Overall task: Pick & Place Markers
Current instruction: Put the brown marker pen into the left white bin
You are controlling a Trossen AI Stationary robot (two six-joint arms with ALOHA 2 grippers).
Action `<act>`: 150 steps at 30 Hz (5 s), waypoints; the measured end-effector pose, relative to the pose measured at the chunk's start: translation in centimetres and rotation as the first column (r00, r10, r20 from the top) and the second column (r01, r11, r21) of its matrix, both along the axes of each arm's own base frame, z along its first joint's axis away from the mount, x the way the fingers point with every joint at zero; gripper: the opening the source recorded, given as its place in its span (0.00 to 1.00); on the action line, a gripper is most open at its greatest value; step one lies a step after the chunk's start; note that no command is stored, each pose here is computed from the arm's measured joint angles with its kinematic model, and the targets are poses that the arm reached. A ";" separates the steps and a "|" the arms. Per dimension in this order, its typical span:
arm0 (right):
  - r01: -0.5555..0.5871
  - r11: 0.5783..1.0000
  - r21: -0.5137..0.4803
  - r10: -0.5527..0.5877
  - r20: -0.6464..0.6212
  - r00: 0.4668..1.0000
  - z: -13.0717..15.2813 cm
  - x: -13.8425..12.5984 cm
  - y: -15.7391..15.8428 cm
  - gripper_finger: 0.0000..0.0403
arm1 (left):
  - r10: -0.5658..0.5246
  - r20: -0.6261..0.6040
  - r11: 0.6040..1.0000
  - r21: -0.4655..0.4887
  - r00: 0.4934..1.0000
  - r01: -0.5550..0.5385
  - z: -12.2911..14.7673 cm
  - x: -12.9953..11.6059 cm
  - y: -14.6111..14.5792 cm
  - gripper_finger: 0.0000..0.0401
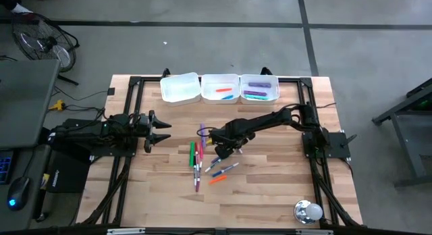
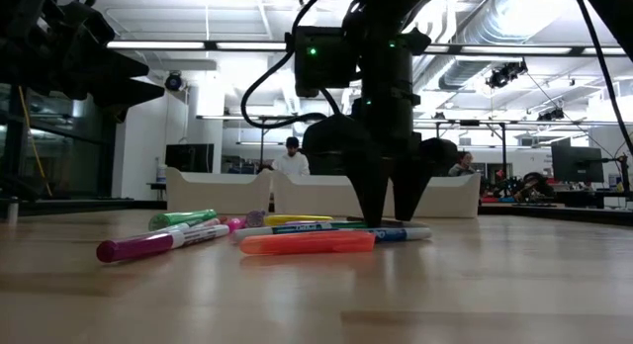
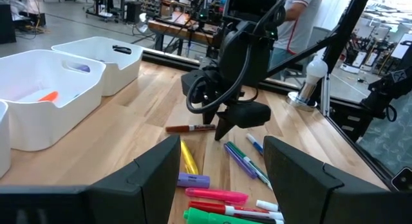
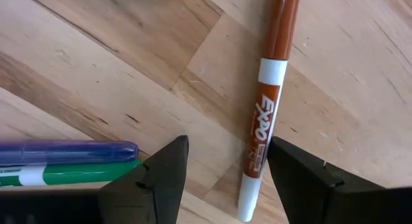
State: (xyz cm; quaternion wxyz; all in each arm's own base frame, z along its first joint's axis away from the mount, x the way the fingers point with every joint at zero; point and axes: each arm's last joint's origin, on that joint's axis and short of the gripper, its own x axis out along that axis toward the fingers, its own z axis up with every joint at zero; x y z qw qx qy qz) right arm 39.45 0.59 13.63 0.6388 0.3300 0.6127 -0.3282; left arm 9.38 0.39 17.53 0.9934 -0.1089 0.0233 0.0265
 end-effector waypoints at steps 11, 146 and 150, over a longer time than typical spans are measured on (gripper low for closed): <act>-0.031 1.000 -0.006 0.031 -0.012 0.999 0.0 -0.1 0.0 0.28 | 0.001 0.000 1.000 -0.005 1.000 -0.001 0.0 0.0 0.0 0.55; -0.572 0.784 -0.240 0.575 -0.065 0.816 3.3 -3.0 -16.8 0.00 | 0.217 -0.206 0.964 -0.108 0.954 -0.243 11.3 11.3 1.0 0.55; -0.601 0.753 -0.268 0.602 -0.089 0.794 3.1 -3.0 -17.6 0.00 | 0.218 -0.207 0.960 -0.128 0.954 -0.247 11.3 11.3 1.0 0.55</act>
